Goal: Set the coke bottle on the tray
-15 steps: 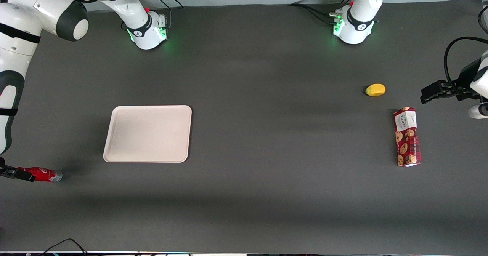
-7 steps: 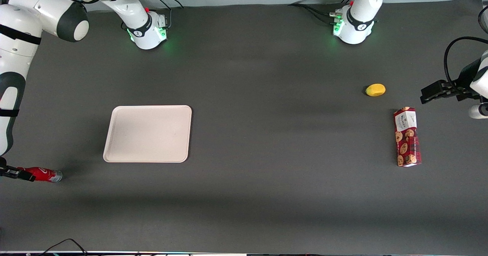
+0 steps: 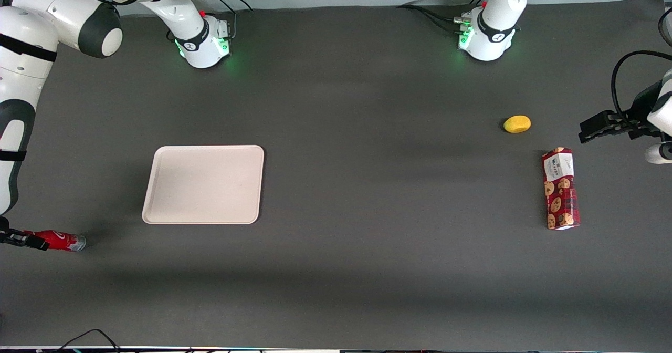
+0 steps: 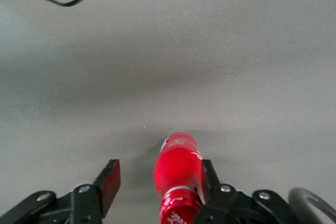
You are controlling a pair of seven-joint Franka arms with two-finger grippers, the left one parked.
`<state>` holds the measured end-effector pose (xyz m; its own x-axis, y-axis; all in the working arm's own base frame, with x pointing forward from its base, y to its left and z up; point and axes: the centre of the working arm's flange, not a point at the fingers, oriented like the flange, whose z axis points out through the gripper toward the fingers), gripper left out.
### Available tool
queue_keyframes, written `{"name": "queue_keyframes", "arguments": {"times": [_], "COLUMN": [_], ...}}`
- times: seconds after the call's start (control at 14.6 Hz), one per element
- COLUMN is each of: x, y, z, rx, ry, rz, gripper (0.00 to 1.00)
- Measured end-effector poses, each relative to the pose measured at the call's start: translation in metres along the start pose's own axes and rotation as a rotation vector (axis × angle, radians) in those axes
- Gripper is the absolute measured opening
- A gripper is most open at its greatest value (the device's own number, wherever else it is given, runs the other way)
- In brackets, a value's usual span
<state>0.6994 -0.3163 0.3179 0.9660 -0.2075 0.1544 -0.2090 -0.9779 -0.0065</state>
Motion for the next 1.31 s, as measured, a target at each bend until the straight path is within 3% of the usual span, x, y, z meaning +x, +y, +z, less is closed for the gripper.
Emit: {"name": "queue_keyframes", "arguments": {"times": [0.34, 0.41, 0.48, 0.69, 1.03, 1.17, 1.31], "x": [0.0, 0.0, 0.0, 0.001, 0.009, 0.011, 0.008], "y": [-0.002, -0.002, -0.002, -0.002, -0.004, -0.002, 0.005], "z": [0.0, 0.0, 0.0, 0.0, -0.017, -0.038, -0.067], "rx": [0.0, 0.0, 0.0, 0.0, -0.017, -0.026, -0.037], "ry": [0.0, 0.0, 0.0, 0.0, 0.013, -0.005, -0.033], "rz": [-0.002, -0.002, -0.003, -0.003, -0.024, -0.03, -0.035], "gripper": [0.11, 0.01, 0.01, 0.24, 0.74, 0.94, 1.0]}}
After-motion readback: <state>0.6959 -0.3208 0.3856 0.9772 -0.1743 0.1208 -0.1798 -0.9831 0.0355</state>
